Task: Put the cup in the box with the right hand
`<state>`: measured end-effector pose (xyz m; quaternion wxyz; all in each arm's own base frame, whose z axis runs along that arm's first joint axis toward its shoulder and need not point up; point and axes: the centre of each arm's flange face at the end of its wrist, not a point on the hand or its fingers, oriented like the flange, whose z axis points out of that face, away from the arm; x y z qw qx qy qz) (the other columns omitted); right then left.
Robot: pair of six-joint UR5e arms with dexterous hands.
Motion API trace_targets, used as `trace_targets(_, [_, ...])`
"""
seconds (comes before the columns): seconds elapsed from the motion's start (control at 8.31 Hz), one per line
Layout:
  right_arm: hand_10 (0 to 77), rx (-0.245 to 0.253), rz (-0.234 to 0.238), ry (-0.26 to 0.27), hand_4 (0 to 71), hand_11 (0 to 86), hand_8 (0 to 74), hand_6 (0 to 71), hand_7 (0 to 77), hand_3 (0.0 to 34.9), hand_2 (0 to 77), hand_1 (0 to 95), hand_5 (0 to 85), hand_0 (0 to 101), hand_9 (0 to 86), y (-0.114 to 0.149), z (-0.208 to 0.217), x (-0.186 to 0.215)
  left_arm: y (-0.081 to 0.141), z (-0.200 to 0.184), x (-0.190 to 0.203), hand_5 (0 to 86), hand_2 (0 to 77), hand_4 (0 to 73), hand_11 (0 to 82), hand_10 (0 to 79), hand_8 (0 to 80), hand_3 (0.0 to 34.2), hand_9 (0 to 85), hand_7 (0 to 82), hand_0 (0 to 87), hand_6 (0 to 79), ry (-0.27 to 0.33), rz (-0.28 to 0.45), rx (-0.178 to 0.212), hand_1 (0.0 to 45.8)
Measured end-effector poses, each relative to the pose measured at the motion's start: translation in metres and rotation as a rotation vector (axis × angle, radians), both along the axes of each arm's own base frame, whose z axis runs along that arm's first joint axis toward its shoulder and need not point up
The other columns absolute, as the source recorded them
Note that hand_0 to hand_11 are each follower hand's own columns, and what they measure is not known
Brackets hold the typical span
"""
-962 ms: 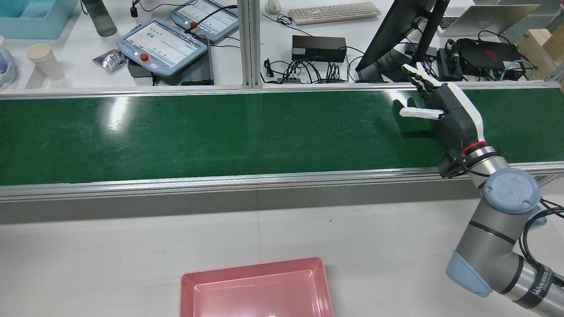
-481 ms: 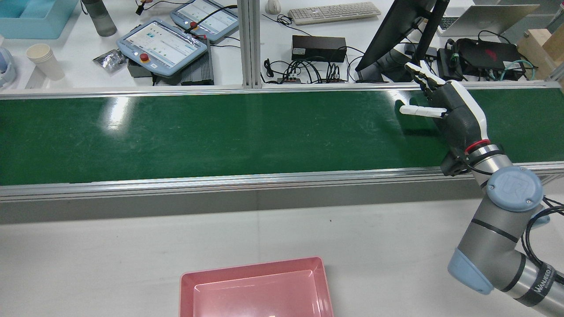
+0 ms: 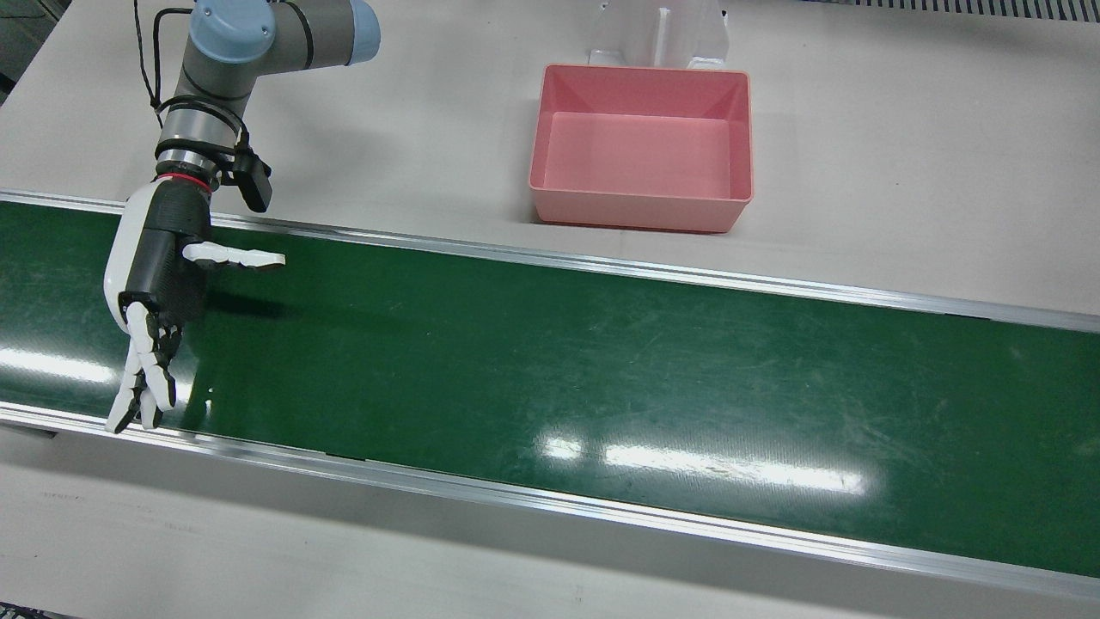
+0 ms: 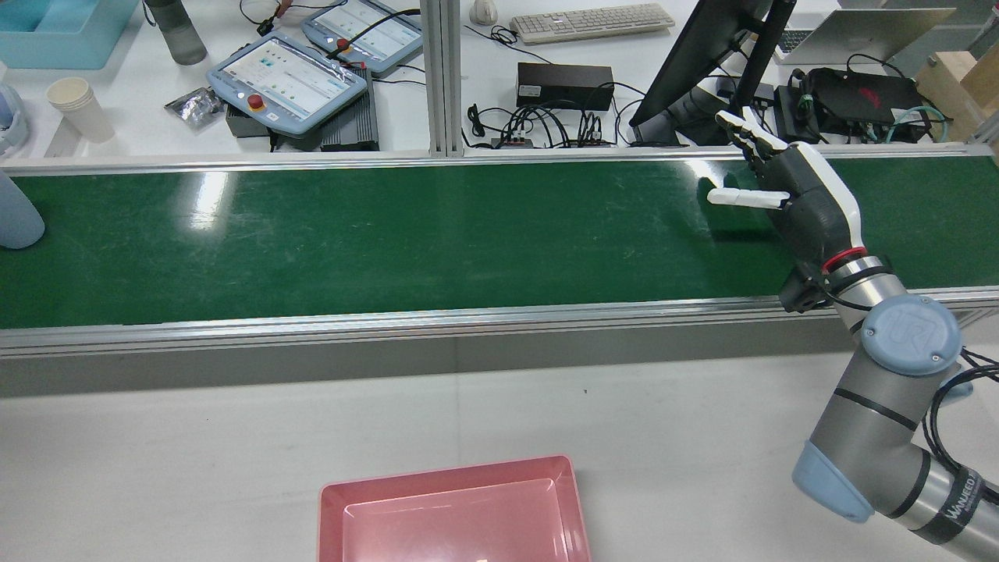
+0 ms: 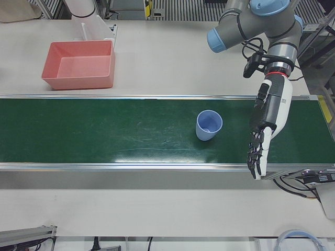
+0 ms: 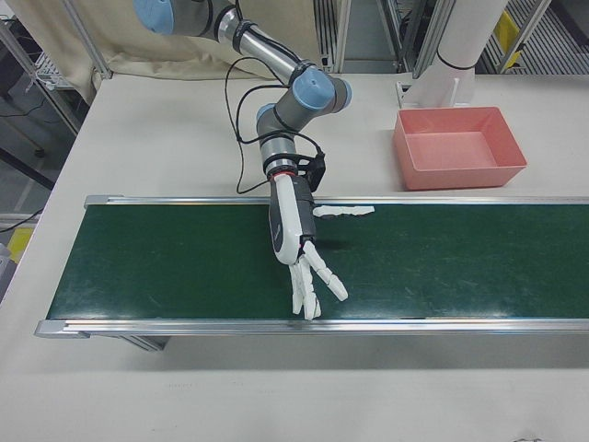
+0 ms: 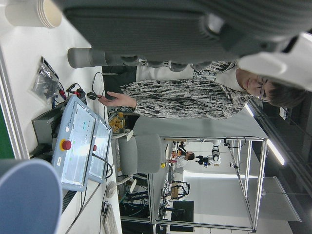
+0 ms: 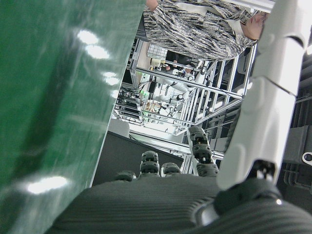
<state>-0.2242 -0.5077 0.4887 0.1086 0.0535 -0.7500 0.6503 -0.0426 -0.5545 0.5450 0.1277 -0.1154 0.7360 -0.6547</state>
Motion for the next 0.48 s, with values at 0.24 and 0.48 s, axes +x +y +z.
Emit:
trace_targets(0.24, [0.0,0.002,-0.004,-0.001,0.0,0.5,6.5,2.7,1.1,0.0,3.3,19.6,6.5,51,8.7,0.0007,-0.0014,-0.0022,0.0,0.0002,0.0,0.5,1.1,1.1,0.0,0.0,0.0,0.0,0.0,0.5,0.0,0.0,0.0,0.0,0.0,0.5])
trace_targets(0.48, [0.0,0.003,-0.012,-0.002,0.0,0.5,6.5,2.7,1.6,0.0,1.6,19.6,6.5,51,8.7,0.0027,-0.0019,-0.0061,0.0,0.0003,0.0,0.5,1.1,1.1,0.0,0.0,0.0,0.0,0.0,0.5,0.0,0.0,0.0,0.0,0.0,0.5])
